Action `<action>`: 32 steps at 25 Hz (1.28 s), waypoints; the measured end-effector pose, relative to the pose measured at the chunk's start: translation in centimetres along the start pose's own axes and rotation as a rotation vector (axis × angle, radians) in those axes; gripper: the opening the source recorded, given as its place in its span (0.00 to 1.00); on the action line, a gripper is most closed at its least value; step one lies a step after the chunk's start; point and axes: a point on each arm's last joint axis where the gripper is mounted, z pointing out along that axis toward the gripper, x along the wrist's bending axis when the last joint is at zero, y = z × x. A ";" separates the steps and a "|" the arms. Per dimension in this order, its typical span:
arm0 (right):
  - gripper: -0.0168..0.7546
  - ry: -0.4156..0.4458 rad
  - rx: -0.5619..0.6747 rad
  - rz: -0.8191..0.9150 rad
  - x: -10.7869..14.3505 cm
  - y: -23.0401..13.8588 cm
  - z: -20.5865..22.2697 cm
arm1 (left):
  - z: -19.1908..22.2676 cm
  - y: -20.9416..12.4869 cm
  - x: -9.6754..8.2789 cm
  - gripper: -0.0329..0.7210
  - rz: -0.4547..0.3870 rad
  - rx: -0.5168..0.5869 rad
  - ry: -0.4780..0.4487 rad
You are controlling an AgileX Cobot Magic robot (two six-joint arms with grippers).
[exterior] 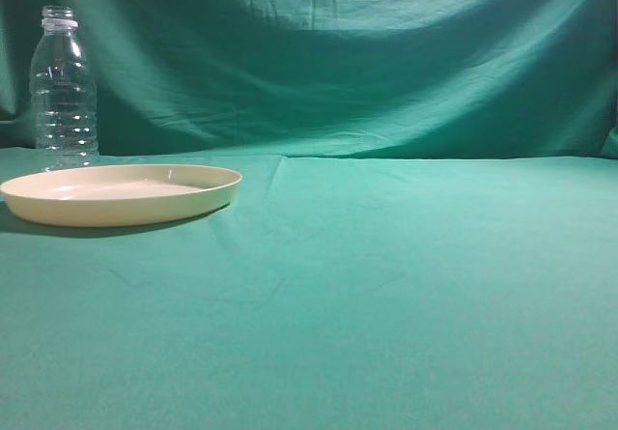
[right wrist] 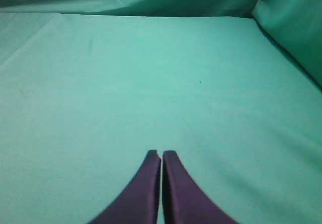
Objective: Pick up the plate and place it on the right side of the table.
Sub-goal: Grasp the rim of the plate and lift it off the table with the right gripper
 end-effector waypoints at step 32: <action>0.02 0.004 -0.468 0.225 -0.4 4.1 -1.0 | 0.0 0.0 0.0 0.04 0.000 0.000 0.000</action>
